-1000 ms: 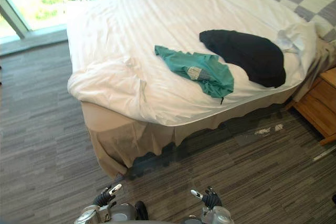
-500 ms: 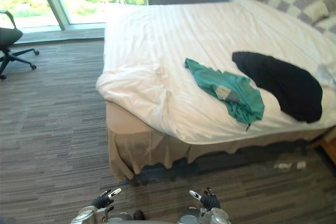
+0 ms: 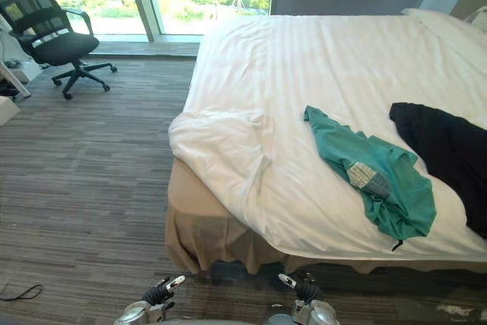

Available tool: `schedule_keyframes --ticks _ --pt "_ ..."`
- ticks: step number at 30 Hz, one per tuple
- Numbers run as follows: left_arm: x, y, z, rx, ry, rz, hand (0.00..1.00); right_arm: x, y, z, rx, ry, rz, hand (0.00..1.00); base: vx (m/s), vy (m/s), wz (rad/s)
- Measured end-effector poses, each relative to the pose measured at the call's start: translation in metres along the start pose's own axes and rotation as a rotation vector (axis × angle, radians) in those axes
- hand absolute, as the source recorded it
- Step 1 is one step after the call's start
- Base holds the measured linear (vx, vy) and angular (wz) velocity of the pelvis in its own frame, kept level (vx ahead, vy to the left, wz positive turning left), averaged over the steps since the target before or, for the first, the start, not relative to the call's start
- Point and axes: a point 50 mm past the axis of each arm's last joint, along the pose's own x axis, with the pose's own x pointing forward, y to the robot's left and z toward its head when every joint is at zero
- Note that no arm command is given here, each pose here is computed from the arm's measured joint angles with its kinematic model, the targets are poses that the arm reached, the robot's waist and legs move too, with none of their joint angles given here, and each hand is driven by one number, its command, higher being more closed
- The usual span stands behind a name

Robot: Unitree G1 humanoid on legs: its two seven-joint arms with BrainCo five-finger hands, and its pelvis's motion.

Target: Tidy the bed and pick cloth on bed and put in laundry

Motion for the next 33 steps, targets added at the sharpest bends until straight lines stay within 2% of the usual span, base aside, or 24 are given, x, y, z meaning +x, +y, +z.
schedule_keyframes --ticks 3,4,8,12,14,18,21,23,24,26,28,29,32,33 --pt "-0.001 0.005 0.005 -0.144 -0.069 0.025 0.00 -0.001 -0.002 -0.007 0.004 0.038 -0.019 0.00 0.05 0.041 0.07" --pt "-0.003 0.010 0.006 -0.223 -0.107 0.060 0.00 -0.002 -0.003 -0.009 0.007 0.053 -0.026 0.00 0.03 0.077 0.12" --pt "-0.008 0.019 0.014 -0.400 -0.229 0.171 0.00 -0.002 -0.005 -0.013 0.033 0.087 -0.047 0.00 0.00 0.046 0.10" --pt "-0.014 0.034 0.029 -0.492 -0.346 0.321 0.00 -0.004 -0.010 -0.018 0.072 0.112 -0.066 0.00 -0.04 -0.001 0.13" --pt "-0.021 0.047 0.029 -0.598 -0.404 0.425 0.00 -0.004 -0.012 -0.018 0.083 0.119 -0.073 0.00 -0.06 -0.011 0.00" --pt "-0.029 0.054 0.034 -0.665 -0.490 0.501 0.00 -0.004 -0.015 -0.018 0.105 0.116 -0.083 0.00 -0.06 -0.006 0.11" --pt "-0.044 0.051 0.071 -0.552 -0.697 0.559 0.00 -0.005 -0.017 -0.020 0.135 0.124 -0.091 0.00 -0.07 -0.001 0.18" --pt "-0.051 0.049 0.084 -0.528 -0.776 0.570 0.00 -0.005 -0.017 -0.017 0.135 0.116 -0.087 0.00 -0.07 0.005 -0.01" --pt "-0.062 0.043 0.108 -0.459 -0.898 0.578 0.00 -0.004 -0.016 -0.013 0.140 0.103 -0.082 0.00 -0.06 0.010 -0.02" --pt "-0.069 0.035 0.125 -0.397 -0.975 0.584 0.00 -0.004 -0.018 -0.011 0.150 0.098 -0.083 0.00 -0.05 0.014 -0.04" --pt "-0.083 0.019 0.157 -0.208 -1.125 0.628 0.00 -0.005 -0.022 -0.011 0.155 0.102 -0.092 0.00 -0.04 0.019 -0.05" --pt "-0.085 0.015 0.163 -0.173 -1.153 0.632 0.00 -0.005 -0.023 -0.012 0.158 0.103 -0.093 0.00 -0.02 0.023 -0.03" --pt "-0.102 -0.013 0.201 0.159 -1.315 0.655 0.00 -0.006 -0.024 -0.013 0.167 0.105 -0.097 0.00 -0.01 0.015 -0.08" --pt "-0.103 -0.014 0.206 0.199 -1.331 0.659 0.00 -0.006 -0.025 -0.013 0.167 0.105 -0.097 0.00 -0.01 0.022 -0.28"
